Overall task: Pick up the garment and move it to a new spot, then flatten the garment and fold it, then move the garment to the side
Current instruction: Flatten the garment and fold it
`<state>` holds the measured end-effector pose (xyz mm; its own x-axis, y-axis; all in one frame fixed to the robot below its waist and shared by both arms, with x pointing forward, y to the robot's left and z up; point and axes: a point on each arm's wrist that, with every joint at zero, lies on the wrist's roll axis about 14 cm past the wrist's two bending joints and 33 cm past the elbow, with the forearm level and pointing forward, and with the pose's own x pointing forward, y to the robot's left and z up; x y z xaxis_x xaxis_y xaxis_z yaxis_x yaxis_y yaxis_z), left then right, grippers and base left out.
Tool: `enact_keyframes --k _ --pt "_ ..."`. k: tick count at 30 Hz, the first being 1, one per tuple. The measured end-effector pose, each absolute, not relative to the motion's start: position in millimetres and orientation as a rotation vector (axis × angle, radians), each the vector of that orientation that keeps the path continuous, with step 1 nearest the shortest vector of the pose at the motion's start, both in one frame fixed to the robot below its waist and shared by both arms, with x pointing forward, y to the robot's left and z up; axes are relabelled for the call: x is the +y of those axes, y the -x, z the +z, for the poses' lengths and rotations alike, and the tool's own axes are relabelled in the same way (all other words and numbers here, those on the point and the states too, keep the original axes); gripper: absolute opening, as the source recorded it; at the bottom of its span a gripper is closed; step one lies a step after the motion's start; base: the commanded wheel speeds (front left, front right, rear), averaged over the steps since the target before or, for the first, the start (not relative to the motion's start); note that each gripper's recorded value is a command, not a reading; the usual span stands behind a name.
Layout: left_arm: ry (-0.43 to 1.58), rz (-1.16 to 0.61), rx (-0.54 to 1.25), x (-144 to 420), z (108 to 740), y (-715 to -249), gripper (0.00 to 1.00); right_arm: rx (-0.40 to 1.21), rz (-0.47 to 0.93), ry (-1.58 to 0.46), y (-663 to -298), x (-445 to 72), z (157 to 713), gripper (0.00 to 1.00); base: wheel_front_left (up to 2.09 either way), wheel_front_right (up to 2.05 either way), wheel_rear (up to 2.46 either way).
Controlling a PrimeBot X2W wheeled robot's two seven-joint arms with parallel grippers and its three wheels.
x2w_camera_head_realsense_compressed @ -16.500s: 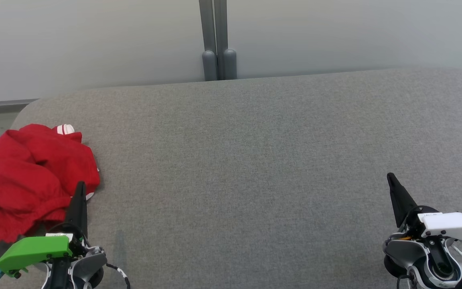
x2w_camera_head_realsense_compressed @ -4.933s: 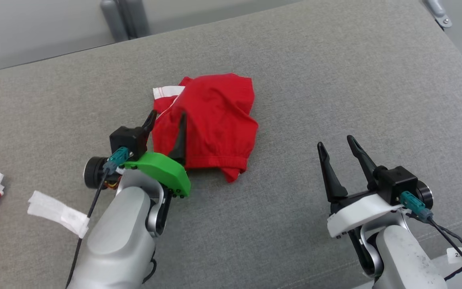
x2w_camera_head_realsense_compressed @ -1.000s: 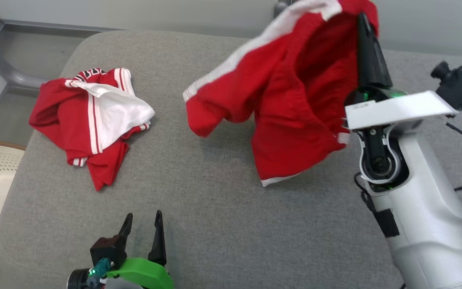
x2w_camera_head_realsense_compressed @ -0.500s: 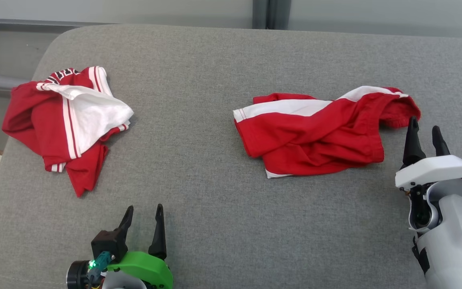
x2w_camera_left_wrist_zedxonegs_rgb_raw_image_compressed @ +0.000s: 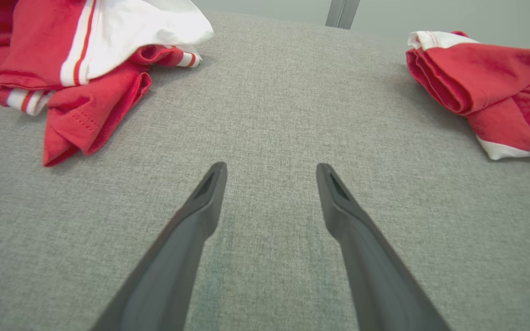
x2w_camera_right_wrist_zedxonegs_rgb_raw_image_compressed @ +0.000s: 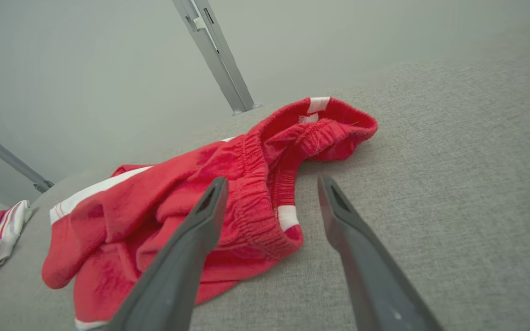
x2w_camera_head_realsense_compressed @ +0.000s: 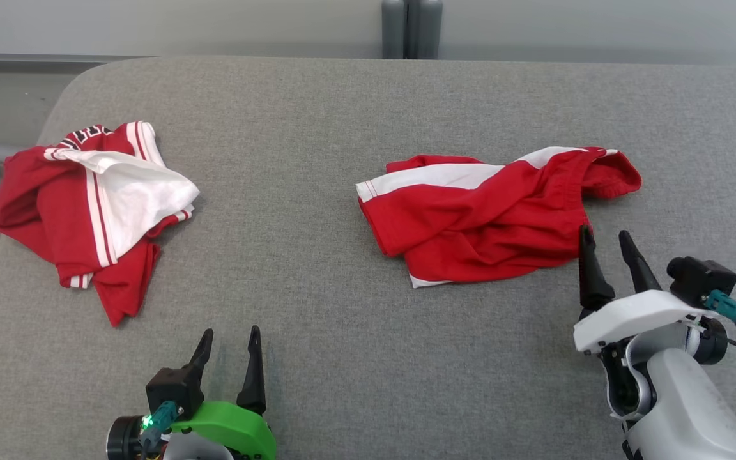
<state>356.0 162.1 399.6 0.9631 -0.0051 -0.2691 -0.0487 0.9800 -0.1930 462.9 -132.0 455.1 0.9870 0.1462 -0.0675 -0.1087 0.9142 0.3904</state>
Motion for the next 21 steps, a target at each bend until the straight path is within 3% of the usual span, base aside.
enact_keyframes --k 11,21 --pt "0.201 0.029 0.279 163.9 397.4 -355.5 1.00 0.099 0.165 -0.385 -453.9 -128.4 452.9 1.00 0.00 0.00 0.00" --pt "0.199 0.034 0.299 165.0 391.0 -353.7 1.00 0.037 0.180 -0.430 -493.7 -121.1 478.6 1.00 0.00 0.00 0.00"
